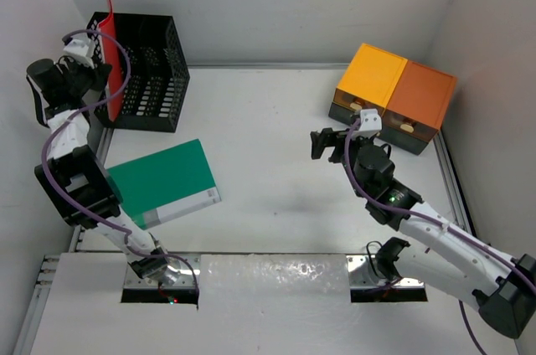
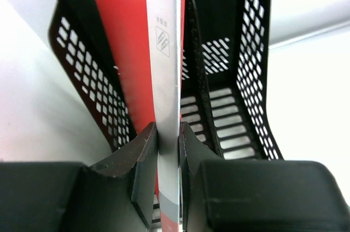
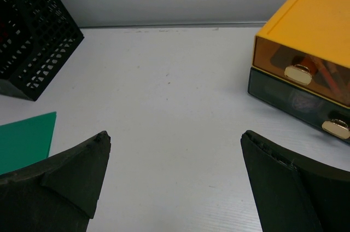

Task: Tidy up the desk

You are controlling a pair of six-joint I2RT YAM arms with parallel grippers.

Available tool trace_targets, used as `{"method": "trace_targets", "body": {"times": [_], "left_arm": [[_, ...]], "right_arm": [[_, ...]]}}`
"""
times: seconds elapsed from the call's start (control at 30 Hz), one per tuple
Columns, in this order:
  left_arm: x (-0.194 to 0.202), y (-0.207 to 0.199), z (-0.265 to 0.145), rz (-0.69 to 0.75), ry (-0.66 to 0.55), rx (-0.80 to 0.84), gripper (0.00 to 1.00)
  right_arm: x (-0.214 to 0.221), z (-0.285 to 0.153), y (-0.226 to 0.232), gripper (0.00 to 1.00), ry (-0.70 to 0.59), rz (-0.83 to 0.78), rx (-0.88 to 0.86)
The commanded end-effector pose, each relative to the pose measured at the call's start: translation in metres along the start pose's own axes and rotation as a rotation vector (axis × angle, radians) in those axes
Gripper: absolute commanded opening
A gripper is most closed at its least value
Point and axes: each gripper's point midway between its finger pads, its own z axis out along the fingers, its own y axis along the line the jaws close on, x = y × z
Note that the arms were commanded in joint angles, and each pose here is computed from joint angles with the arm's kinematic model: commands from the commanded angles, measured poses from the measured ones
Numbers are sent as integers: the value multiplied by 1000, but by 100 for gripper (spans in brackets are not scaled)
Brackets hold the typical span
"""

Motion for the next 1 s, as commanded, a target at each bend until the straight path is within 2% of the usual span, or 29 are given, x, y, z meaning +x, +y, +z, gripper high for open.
{"method": "trace_targets", "body": {"times": [0.0,0.03,0.2,0.3,0.5,0.63,0.83,0.97], "left_arm": [[-33,-17,-1,55,-30,138,0],[-22,-20,0,35,9,164,0],[-37,-36,-6,113,-35,254,0],[-41,-38,-9,93,-20,254,0],[-27,5,12,-26,96,91,0],[-26,-7,19,-63,162,118,0],[-38,-7,12,-71,186,19,0],[-21,-1,18,-131,239,-7,0]], "right_arm": [[-15,-3,0,99,-49,3,-3],[-15,-4,0,99,-50,4,-4],[-22,-14,-9,99,-71,4,19],[-25,-17,-15,99,-87,6,39],[-34,-22,-17,99,-108,9,40],[-35,-24,-17,99,-108,11,39],[-34,-28,-22,99,-124,22,49],[-37,-31,-23,99,-132,20,43]]}}
